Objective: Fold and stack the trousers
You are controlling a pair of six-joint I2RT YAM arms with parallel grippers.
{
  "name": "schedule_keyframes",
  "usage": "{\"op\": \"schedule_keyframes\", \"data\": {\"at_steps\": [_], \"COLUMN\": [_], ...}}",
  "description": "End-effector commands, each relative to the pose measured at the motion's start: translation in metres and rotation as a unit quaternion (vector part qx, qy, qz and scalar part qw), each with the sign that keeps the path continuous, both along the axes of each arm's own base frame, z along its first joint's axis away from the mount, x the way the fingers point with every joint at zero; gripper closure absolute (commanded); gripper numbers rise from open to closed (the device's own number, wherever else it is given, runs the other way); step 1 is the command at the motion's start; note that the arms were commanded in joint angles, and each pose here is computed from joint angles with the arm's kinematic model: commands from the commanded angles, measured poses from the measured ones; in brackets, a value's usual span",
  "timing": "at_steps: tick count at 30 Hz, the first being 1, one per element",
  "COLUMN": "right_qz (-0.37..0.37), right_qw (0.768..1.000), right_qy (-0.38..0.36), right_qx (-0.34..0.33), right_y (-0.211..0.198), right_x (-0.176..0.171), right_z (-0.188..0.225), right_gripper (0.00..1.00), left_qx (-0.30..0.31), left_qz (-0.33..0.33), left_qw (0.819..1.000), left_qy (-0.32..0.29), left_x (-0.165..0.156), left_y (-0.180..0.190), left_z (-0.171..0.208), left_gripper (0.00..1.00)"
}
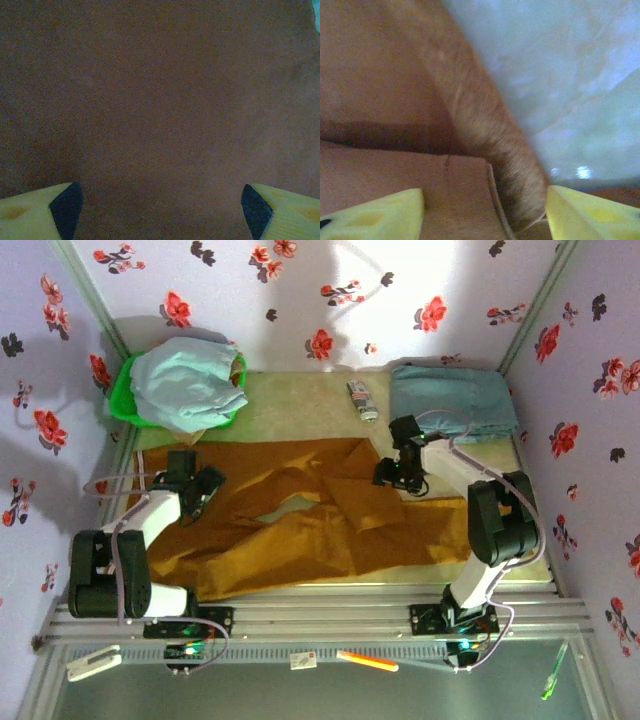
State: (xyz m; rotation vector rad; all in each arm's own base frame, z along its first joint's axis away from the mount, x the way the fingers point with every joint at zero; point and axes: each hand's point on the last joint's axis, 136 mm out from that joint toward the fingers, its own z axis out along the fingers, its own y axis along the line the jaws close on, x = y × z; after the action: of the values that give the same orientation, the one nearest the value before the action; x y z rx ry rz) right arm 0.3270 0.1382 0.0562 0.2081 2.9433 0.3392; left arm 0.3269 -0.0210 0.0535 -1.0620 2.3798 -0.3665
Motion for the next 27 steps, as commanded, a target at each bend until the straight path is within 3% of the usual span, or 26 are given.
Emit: {"op": "schedule_keyframes", "data": {"at_steps": [1, 3, 7, 11, 16, 22, 25, 27], "right_qz": [0.013, 0.006, 0.002, -0.002, -0.032, -0.107, -0.151, -0.186], "right_qw": [0.998, 0.998, 0.994, 0.992, 0.983, 0.911, 0.883, 0.872], "right_qy": [-0.009, -0.020, -0.061, -0.097, -0.159, -0.239, -0.233, -0.223], "right_qx": [0.065, 0.063, 0.085, 0.081, -0.087, -0.319, -0.377, -0.394], "right_y": [0.020, 0.017, 0.020, 0.017, -0.041, -0.140, -0.186, -0.216], "right_x": [-0.001, -0.002, 0.002, 0.006, 0.027, 0.049, 0.053, 0.053], "right_z": [0.012, 0.023, 0.057, 0.083, 0.132, 0.214, 0.218, 0.200], "right_gripper": [0.52, 0.75, 1.00, 1.00, 1.00, 1.00, 1.00, 1.00], "left_qx": [0.005, 0.005, 0.001, -0.005, -0.012, -0.024, -0.029, -0.033], "left_qz": [-0.014, -0.014, -0.013, -0.013, -0.015, -0.017, -0.022, -0.025], "left_qw": [1.000, 1.000, 1.000, 1.000, 1.000, 0.999, 0.999, 0.999], "left_qy": [0.006, 0.006, 0.004, 0.002, -0.005, -0.013, -0.016, -0.019], "left_x": [-0.002, -0.002, 0.000, 0.002, 0.004, 0.006, 0.008, 0.008], "left_y": [0.000, 0.000, -0.001, -0.003, -0.006, -0.010, -0.014, -0.017], "left_z": [-0.004, -0.004, -0.004, -0.004, -0.001, -0.001, -0.001, 0.000], "left_gripper": [0.14, 0.14, 0.14, 0.15, 0.16, 0.15, 0.16, 0.15]}}
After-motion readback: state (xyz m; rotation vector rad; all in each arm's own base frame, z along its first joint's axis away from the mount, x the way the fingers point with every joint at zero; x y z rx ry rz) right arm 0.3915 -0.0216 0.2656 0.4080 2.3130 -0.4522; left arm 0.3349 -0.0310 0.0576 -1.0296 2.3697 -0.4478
